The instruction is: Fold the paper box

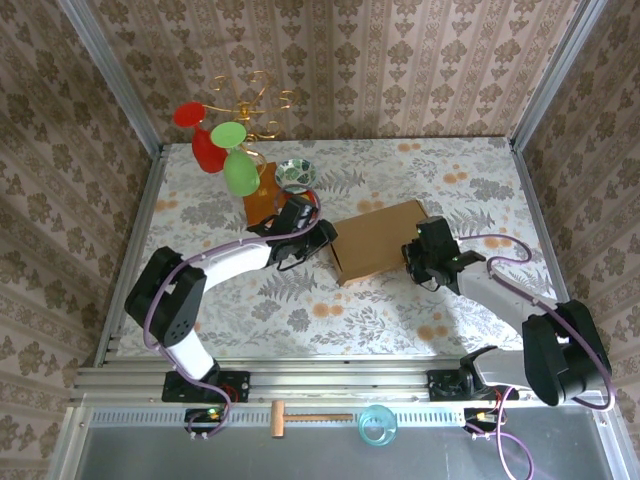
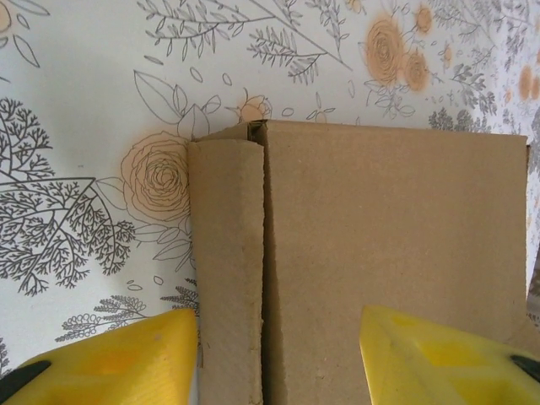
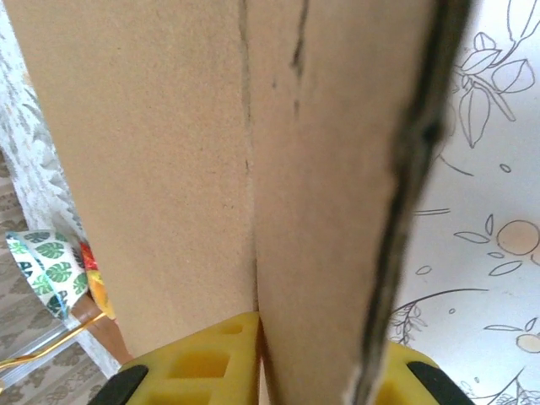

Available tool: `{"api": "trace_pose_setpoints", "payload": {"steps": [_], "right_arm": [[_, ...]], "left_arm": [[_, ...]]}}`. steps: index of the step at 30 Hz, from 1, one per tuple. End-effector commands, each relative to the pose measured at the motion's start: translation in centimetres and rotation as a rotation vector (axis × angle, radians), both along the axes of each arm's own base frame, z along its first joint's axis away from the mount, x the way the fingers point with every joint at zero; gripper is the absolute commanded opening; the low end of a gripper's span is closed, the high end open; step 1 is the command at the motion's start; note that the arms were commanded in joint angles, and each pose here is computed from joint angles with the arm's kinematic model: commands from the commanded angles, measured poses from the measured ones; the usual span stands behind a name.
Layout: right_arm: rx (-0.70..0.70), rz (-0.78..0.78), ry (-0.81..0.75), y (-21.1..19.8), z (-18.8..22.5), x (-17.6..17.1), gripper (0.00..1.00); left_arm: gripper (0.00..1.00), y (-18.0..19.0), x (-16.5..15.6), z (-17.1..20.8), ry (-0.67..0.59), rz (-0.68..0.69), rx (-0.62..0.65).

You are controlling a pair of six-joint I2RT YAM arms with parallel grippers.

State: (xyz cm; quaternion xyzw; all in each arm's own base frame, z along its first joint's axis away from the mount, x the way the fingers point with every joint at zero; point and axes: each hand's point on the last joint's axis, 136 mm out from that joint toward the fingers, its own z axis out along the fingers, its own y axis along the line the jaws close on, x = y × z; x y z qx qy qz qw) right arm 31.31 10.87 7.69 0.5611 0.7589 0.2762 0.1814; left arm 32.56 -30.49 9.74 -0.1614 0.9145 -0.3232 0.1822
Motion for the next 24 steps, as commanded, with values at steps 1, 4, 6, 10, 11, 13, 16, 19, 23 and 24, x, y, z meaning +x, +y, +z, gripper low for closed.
{"api": "trace_pose_setpoints", "payload": {"steps": [1,4,6,10,11,13,16,19,23,24], "right_arm": [[-0.029,0.033,0.091,-0.2,-1.3,-1.2,0.2],[-0.025,0.044,0.124,0.0,-1.9,-1.6,0.23],[-0.023,0.052,0.132,0.0,-2.1,-1.7,0.27],[-0.082,0.115,0.119,-0.5,-0.6,-1.5,0.45],[-0.11,0.138,0.115,-0.7,0.3,-1.3,0.5],[-0.187,0.207,0.116,-1.6,2.0,-1.4,0.57],[-0.297,0.288,0.13,-3.6,4.6,-2.0,0.65],[-0.372,0.331,0.098,-5.9,6.8,-2.1,0.67],[-0.418,0.37,0.003,-8.3,8.8,-0.8,0.69],[-0.439,0.376,-0.013,-8.8,9.3,-0.3,0.7]], "left_arm": [[0.54,-0.3,0.0,0.3,0.009,-0.003,-0.026],[0.53,-0.9,0.1,-0.2,0.012,-0.018,-0.04],[0.5,-1.5,0.0,-0.6,0.023,-0.031,-0.056],[0.48,-1.8,-0.5,-1.6,0.059,-0.047,-0.034],[0.47,-1.7,-0.6,-1.8,0.062,-0.045,-0.025],[0.44,-1.5,-0.8,-2.1,0.067,-0.042,-0.02],[0.41,-1.6,-1.0,-2.6,0.078,-0.05,-0.028],[0.4,-1.6,-1.2,-2.9,0.086,-0.059,-0.018],[0.39,-1.6,-1.4,-3.2,0.09,-0.074,-0.013],[0.39,-1.7,-1.4,-3.3,0.092,-0.079,-0.015]]}}
